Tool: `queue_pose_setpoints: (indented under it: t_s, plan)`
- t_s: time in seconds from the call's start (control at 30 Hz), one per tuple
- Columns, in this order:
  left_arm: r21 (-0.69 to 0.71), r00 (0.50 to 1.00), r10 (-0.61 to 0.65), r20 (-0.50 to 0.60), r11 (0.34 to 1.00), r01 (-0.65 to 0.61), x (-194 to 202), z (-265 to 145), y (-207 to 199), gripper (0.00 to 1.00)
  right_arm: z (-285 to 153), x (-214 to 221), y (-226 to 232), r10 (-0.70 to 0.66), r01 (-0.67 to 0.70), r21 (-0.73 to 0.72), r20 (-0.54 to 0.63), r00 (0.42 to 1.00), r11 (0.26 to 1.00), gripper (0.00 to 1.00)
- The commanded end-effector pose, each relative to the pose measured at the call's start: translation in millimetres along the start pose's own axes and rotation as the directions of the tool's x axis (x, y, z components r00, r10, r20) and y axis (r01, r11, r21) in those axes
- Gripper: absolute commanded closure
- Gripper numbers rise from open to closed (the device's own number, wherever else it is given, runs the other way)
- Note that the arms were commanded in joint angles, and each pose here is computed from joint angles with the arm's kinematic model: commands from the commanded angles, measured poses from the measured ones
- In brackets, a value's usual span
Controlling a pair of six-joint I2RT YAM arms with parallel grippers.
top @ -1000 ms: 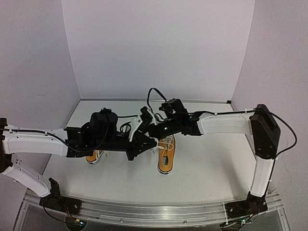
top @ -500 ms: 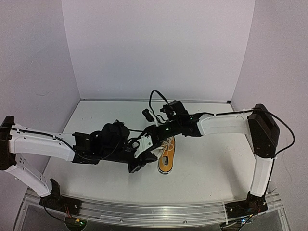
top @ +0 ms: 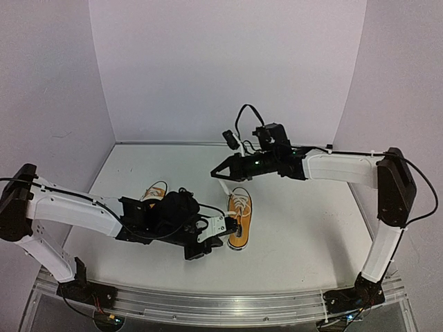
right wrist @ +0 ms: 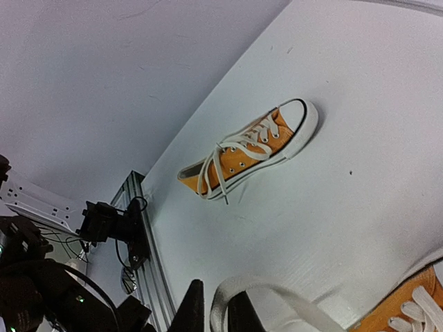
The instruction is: Tie the shoes
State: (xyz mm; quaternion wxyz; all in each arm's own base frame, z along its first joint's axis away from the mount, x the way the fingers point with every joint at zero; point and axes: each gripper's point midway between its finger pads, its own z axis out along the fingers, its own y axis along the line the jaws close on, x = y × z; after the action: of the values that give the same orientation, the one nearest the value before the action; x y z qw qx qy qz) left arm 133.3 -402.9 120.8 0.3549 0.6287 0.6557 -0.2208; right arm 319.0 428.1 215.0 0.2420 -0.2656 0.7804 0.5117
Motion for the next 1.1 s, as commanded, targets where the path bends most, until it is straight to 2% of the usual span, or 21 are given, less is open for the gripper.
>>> queue_pose_setpoints:
  t_s: [0.0, 0.03, 0.07, 0.13, 0.17, 0.27, 0.47, 0.6, 0.8, 1.07]
  plan:
    - [-0.004, 0.998, 0.04, 0.051, 0.999, -0.039, -25.0, -2.9, -1.3, 1.0, 45.3, 0.1, 39.4, -0.056, 0.051, -0.121, -0.038, 0.998, 0.991, 0.92]
    - [-0.002, 0.998, 0.044, 0.048, 0.999, -0.044, -24.6, -2.9, -3.0, 1.0, 55.2, 4.1, 43.3, -0.055, 0.047, -0.14, -0.055, 0.997, 0.989, 0.89]
    - [0.001, 0.998, 0.049, 0.043, 0.999, -0.049, -23.8, -3.2, -4.6, 1.0, 63.8, 9.3, 47.3, -0.054, 0.042, -0.157, -0.073, 0.996, 0.987, 0.83]
    - [0.008, 0.998, 0.054, 0.033, 0.998, -0.054, -21.2, -4.1, -7.4, 1.0, 77.2, 25.2, 50.3, -0.048, 0.027, -0.176, -0.116, 0.992, 0.984, 0.62]
    - [0.012, 0.998, 0.055, 0.03, 0.998, -0.056, -19.6, -4.5, -8.9, 1.0, 81.7, 34.3, 48.3, -0.041, 0.015, -0.179, -0.139, 0.989, 0.984, 0.56]
    - [0.016, 0.998, 0.058, 0.023, 0.998, -0.058, -13.9, -5.4, -11.3, 1.0, 81.9, 49.3, 41.9, -0.022, -0.007, -0.169, -0.171, 0.985, 0.986, 0.44]
    - [0.006, 0.998, 0.061, 0.009, 0.998, -0.061, -7.7, -3.7, -10.4, 1.0, 71.1, 60.1, 46.6, -0.013, -0.024, -0.183, -0.199, 0.98, 0.983, 0.32]
    - [0.001, 0.998, 0.068, 0.005, 0.998, -0.068, -5.6, -3.6, -10.0, 1.0, 64.5, 65.4, 51.5, -0.004, -0.039, -0.195, -0.217, 0.976, 0.98, 0.11]
    - [-0.025, 0.997, 0.069, 0.024, 0.997, -0.069, -10.2, -9.4, -6.0, 1.0, 64.1, 94.9, 37.5, 0.08, -0.133, -0.164, -0.294, 0.953, 0.977, 0.02]
    - [-0.038, 0.997, 0.082, 0.011, 0.996, -0.082, -7.7, -10.1, -3.6, 1.0, 38.2, 102.4, 32.8, 0.104, -0.12, -0.037, -0.299, 0.949, 0.992, 0.02]
